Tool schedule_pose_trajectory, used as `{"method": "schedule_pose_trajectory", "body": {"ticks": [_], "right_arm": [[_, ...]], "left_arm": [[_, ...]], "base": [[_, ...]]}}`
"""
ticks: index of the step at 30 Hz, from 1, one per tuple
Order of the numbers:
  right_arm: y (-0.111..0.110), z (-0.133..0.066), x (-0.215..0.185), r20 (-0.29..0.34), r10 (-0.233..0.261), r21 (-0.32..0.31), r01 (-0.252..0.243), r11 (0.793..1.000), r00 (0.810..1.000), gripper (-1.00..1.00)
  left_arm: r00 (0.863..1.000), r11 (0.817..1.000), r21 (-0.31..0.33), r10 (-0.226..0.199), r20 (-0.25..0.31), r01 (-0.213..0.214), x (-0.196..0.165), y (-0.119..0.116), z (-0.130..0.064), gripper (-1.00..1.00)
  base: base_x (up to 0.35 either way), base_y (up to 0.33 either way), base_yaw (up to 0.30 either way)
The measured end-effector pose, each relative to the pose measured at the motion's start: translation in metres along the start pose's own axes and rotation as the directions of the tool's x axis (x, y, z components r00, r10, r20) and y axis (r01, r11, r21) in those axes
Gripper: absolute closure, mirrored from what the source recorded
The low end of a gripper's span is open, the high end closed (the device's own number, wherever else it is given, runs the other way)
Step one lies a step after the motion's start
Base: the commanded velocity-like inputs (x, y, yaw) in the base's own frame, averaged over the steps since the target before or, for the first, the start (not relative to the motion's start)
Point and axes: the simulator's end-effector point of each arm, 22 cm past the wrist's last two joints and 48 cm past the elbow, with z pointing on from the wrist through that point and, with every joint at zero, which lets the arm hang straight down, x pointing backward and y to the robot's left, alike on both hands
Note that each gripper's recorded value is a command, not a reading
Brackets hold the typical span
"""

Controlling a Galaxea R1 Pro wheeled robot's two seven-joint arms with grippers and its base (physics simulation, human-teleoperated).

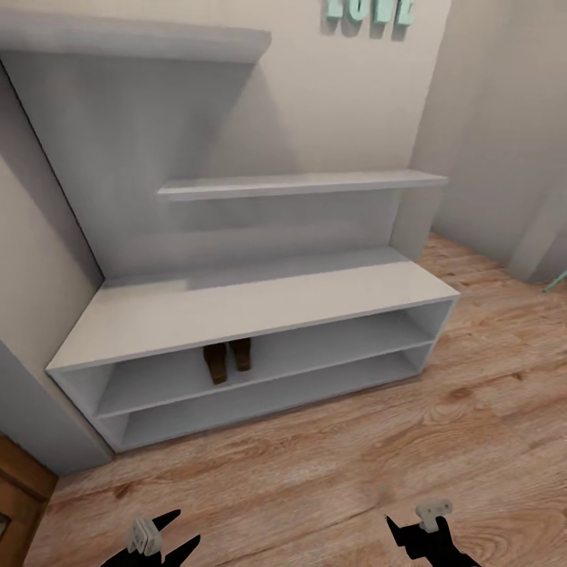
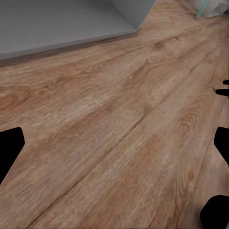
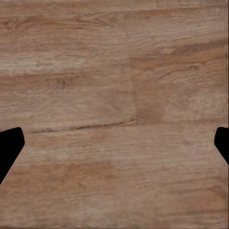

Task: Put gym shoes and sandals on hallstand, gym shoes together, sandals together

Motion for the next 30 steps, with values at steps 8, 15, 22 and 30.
{"method": "schedule_pose_trajectory", "body": {"ticks": [8, 15, 22, 30], "right_arm": [[0.000, 0.000, 0.000, 0.000, 0.000, 0.000, 0.000, 1.000, 1.000, -1.00], [0.000, 0.000, 0.000, 0.000, 0.001, 0.000, -0.001, 1.000, 1.000, -1.00], [-0.001, 0.000, 0.000, 0.001, 0.005, 0.003, -0.005, 1.000, 1.000, -1.00], [-0.001, 0.000, -0.001, 0.002, 0.007, 0.004, -0.007, 1.000, 1.000, -1.00]], "left_arm": [[1.000, 1.000, -0.006, -0.001, 0.003, 0.001, -0.001, 0.002, -0.001, -1.00], [1.000, 0.999, -0.033, -0.008, 0.025, 0.009, -0.006, 0.011, -0.006, -1.00], [0.999, 0.999, -0.049, -0.012, 0.037, 0.014, -0.009, 0.016, -0.009, -1.00], [0.999, 0.999, -0.051, -0.012, 0.039, 0.014, -0.009, 0.016, -0.009, -1.00]], "base": [[0.000, 0.000, -0.264], [0.000, -0.005, -0.264], [0.000, -0.149, -0.264], [0.000, -0.248, -0.264]]}}
